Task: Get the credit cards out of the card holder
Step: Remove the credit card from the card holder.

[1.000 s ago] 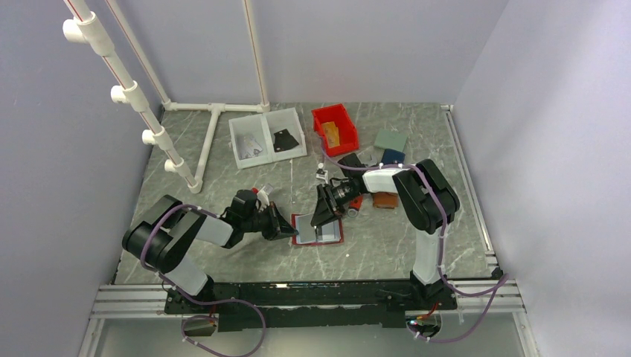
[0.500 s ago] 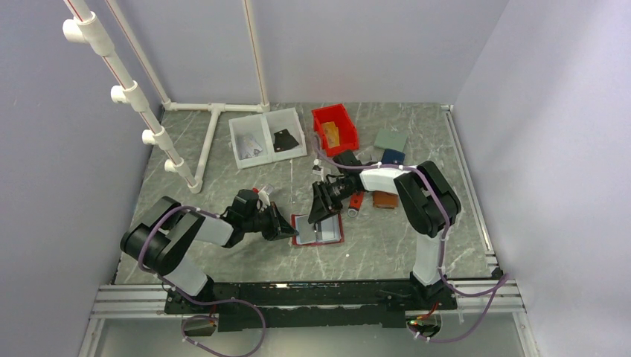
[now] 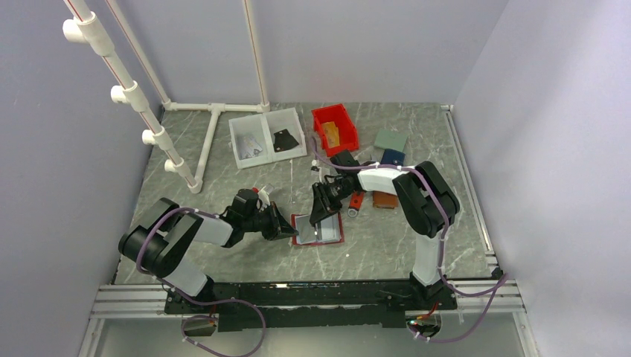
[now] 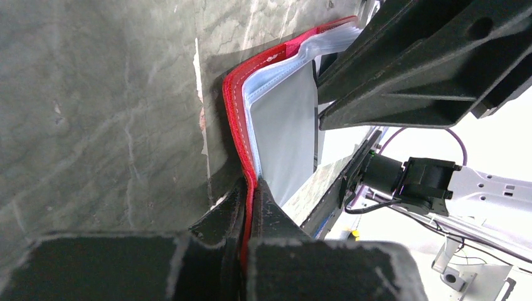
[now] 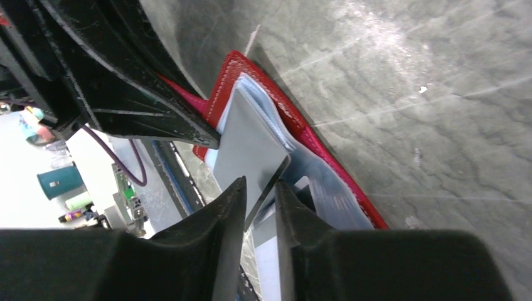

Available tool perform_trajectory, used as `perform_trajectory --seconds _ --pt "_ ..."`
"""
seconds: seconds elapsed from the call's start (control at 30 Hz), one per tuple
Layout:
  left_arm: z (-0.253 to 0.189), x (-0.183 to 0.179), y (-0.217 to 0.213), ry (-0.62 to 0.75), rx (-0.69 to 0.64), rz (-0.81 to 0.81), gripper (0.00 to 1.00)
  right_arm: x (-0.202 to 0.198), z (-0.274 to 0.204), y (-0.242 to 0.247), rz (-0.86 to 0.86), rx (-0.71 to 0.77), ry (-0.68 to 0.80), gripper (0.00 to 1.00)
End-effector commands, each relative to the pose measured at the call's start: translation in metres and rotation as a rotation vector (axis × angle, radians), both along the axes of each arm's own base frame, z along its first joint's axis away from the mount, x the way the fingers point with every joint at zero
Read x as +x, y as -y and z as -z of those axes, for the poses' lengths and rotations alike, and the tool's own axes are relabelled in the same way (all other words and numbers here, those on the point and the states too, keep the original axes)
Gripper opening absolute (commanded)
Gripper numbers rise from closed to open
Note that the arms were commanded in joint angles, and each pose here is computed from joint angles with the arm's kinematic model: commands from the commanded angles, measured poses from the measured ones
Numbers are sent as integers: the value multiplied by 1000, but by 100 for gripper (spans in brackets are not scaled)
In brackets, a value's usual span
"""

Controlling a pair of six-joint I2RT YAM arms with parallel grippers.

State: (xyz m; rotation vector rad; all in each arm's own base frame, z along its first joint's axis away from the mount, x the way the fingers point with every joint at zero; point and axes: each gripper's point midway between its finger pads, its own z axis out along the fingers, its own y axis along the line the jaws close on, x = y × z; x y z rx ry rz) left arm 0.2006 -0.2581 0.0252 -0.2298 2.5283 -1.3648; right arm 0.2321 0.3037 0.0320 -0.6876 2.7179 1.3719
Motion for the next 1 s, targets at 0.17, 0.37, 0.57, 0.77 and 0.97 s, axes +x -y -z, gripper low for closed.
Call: perform_trajectory --seconds 0.17,0.37,0.57,0.77,0.97 --pt "-6 1 4 31 -10 19 0 2 37 23 12 -145 29 1" --pt "2 -1 -8 6 17 -29 0 4 24 20 3 -84 35 0" --pt "5 -2 -19 -7 25 -68 0 4 17 21 2 -45 27 0" --pt "6 -2 -23 -10 28 -79 0 2 14 20 -4 -28 17 0" --pt "7 -2 -24 -12 24 -82 0 2 10 20 -1 -3 -1 0"
